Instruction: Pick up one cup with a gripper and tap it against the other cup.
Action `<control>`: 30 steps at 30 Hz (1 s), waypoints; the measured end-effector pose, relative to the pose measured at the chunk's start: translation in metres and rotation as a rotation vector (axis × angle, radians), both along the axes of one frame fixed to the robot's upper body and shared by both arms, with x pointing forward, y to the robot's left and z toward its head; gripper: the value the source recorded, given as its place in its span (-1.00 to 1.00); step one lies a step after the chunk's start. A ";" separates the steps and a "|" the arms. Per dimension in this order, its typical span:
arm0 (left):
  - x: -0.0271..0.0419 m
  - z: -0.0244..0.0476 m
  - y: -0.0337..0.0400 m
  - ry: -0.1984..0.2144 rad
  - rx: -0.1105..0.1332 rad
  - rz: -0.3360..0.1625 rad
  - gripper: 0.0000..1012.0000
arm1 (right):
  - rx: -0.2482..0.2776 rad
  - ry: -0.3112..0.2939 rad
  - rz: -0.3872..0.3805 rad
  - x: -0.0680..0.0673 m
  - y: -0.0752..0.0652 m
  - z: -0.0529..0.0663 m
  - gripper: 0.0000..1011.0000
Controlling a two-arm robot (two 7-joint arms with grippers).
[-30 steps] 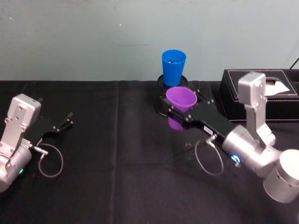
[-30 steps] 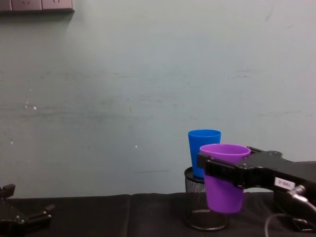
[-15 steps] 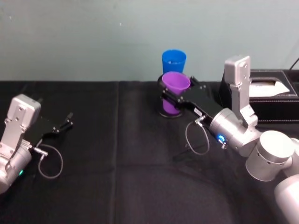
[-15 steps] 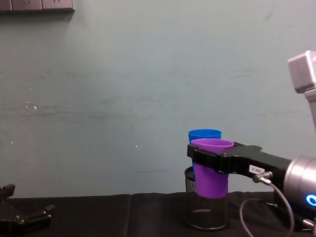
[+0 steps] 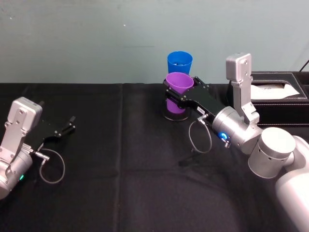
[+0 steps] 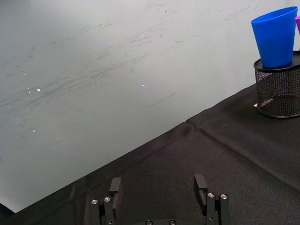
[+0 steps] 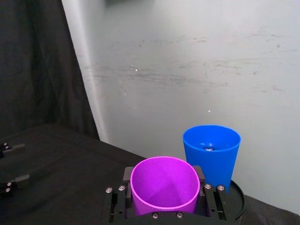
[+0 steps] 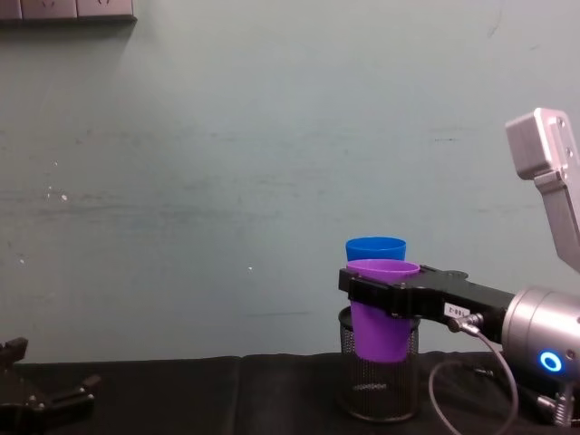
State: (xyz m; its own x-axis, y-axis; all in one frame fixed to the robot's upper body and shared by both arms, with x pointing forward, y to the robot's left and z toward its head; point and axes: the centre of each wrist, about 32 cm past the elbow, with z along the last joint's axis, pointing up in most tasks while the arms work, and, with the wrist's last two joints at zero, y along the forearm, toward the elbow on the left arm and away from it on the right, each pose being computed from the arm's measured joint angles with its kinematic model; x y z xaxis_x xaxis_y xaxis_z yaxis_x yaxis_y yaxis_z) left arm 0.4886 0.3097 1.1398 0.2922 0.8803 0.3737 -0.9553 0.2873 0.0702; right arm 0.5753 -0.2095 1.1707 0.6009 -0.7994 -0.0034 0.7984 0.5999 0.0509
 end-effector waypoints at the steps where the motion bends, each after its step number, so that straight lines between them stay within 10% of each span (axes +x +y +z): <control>1: 0.0000 0.0000 0.0000 0.000 0.000 0.000 0.98 | 0.000 -0.002 0.000 0.001 0.000 0.000 0.49; 30: 0.0000 0.0000 0.0000 0.000 0.000 0.000 0.98 | 0.001 -0.031 -0.019 0.017 0.003 0.008 0.49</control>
